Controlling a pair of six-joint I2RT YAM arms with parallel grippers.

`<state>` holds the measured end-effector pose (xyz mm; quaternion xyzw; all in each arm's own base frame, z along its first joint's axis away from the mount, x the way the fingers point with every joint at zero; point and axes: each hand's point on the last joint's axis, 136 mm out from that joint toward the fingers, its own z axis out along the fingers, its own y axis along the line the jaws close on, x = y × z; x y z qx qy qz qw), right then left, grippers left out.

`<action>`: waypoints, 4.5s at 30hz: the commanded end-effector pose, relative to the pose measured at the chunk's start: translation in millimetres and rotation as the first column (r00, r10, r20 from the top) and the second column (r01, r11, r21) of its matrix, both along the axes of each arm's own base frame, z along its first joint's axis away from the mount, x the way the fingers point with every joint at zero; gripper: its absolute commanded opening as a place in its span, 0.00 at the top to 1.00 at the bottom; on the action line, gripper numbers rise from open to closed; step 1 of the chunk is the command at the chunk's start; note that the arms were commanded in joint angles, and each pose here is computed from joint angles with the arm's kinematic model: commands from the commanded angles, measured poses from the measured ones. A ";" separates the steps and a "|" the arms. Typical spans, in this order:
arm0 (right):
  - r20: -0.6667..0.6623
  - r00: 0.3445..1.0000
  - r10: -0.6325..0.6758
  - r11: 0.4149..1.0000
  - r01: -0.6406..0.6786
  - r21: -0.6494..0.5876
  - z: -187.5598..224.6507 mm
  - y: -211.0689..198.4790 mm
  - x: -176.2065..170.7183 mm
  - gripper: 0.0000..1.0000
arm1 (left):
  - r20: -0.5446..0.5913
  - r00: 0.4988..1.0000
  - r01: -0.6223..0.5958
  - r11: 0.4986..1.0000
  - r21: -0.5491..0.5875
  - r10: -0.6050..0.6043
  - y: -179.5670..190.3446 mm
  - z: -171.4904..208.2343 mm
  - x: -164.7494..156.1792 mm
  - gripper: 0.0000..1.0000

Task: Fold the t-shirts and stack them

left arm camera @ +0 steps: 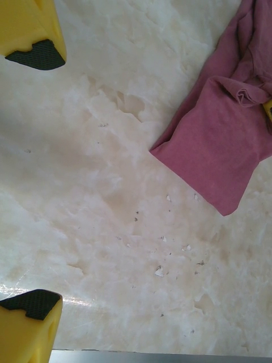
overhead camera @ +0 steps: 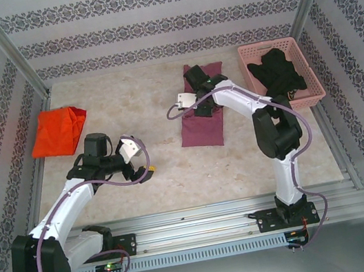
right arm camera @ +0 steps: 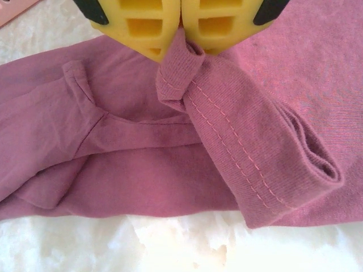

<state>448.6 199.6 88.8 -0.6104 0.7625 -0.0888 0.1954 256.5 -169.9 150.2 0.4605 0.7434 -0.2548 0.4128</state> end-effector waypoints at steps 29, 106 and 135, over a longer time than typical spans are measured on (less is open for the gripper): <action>0.093 0.990 -0.101 0.990 0.091 0.103 -17.6 -9.8 47.3 0.86 | 0.003 1.000 0.001 0.999 -0.048 -0.001 -6.8 11.4 3.4 0.00; -0.320 0.922 0.216 0.932 -0.097 0.348 2.4 41.6 -275.4 1.00 | -0.798 0.456 -0.720 0.691 -0.070 0.394 -92.4 -56.2 182.7 0.21; -0.045 0.974 0.224 0.926 -0.198 0.323 96.6 26.2 -227.5 1.00 | -0.834 0.307 -0.717 0.687 0.114 0.459 -112.3 -135.4 197.2 1.00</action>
